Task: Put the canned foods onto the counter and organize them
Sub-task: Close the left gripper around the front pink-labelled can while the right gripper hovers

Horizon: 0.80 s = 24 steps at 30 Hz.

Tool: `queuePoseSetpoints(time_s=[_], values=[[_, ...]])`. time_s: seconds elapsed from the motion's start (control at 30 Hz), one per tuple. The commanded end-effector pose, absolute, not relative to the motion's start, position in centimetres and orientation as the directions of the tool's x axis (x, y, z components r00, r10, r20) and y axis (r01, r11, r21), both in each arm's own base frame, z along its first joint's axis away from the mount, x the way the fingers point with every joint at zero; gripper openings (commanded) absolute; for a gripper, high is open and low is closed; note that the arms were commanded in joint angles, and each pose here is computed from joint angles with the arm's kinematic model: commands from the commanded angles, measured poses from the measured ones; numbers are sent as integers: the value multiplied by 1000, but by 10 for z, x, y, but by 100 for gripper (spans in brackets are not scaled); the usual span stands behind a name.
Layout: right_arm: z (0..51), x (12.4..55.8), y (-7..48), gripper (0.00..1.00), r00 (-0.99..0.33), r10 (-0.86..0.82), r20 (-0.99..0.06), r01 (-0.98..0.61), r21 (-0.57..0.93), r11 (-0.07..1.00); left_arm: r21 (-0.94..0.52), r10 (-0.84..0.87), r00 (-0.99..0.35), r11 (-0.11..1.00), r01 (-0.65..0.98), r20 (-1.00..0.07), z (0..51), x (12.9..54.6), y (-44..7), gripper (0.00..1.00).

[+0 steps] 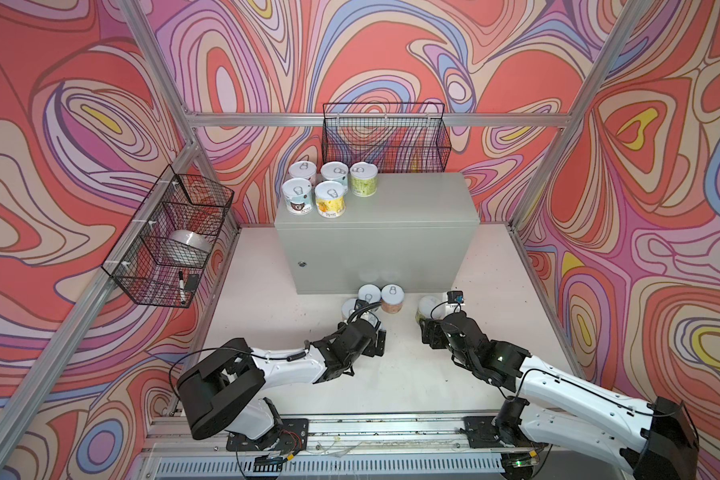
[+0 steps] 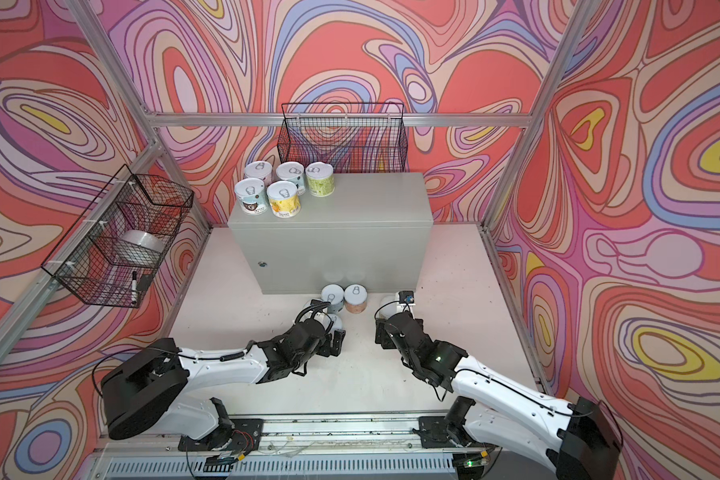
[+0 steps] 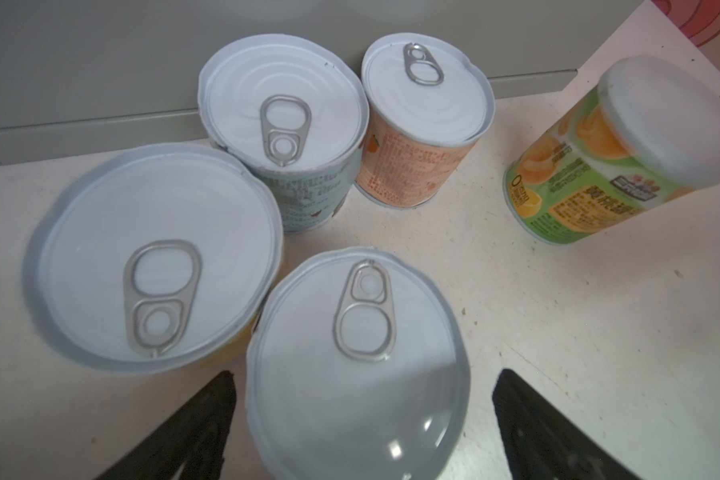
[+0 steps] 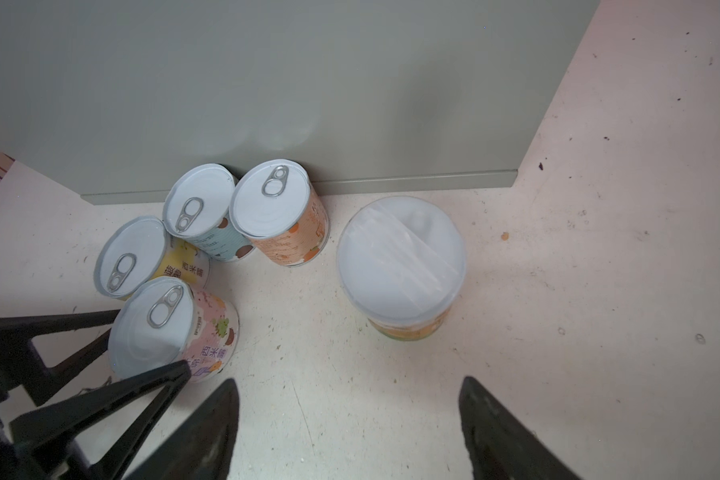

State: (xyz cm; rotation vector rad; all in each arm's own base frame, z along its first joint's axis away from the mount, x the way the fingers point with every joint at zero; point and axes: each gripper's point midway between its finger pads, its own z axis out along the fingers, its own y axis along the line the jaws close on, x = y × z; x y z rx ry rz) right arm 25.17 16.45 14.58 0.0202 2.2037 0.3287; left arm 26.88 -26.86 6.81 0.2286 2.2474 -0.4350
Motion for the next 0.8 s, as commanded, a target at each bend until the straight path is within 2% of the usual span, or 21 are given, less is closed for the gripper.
queuePoseSetpoints(time_s=[0.0, 0.43, 0.63, 0.77], values=[[147, 250, 159, 85, -601, 123, -790, -92, 221, 971, -244, -37, -637, 939, 241, -770, 70, 280, -272, 96], [144, 252, 162, 85, -596, 112, -795, -105, 215, 971, -181, -27, -673, 970, 160, -739, 40, 285, -266, 91], [143, 254, 163, 85, -596, 112, -795, -105, 216, 971, -169, -22, -677, 974, 153, -736, 37, 284, -262, 85], [141, 255, 165, 85, -600, 112, -792, -103, 215, 971, -172, -25, -676, 973, 151, -736, 38, 282, -259, 77]])
